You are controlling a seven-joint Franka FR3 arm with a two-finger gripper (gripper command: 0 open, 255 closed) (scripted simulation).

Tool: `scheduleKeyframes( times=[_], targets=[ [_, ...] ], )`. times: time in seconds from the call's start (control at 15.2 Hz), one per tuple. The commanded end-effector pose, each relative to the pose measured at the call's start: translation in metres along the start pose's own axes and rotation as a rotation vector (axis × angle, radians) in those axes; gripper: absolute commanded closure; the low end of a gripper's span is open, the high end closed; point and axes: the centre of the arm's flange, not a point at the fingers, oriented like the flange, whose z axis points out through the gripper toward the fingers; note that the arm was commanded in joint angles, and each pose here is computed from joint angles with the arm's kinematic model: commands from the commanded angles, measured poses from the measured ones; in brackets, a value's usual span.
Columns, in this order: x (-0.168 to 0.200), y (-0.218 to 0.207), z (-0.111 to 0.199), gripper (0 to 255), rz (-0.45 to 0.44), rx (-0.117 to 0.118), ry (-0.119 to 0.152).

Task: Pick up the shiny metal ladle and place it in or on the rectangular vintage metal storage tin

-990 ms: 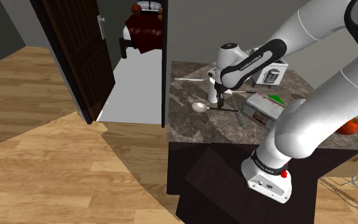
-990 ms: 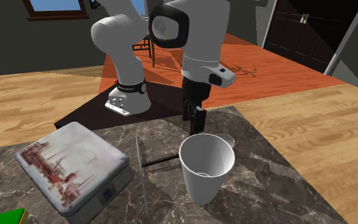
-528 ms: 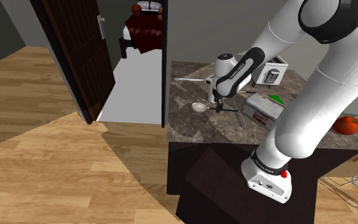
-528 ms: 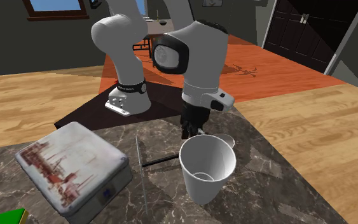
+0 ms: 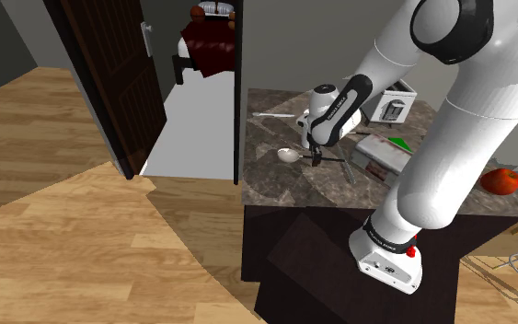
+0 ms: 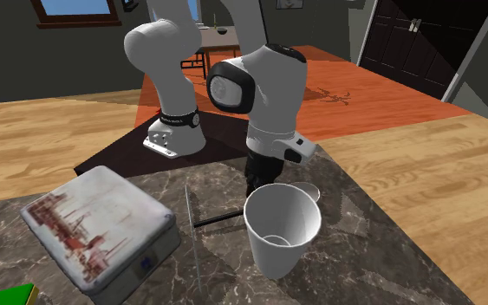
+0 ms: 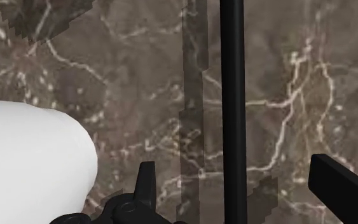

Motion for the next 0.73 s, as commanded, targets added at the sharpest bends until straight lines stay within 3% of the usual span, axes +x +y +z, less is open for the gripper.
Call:
scheduleKeyframes(
  times=[0.0, 0.13, 0.2, 0.66],
  targets=[
    [0.0000, 0.0001, 0.0003, 0, 0.000, 0.000, 0.000],
    [0.0000, 0.0001, 0.0003, 0, 0.000, 0.000, 0.000],
    [0.0000, 0.0001, 0.0003, 255, 0.000, 0.000, 0.000],
    [0.0000, 0.0001, 0.0003, 255, 0.000, 0.000, 0.000]
  ],
)
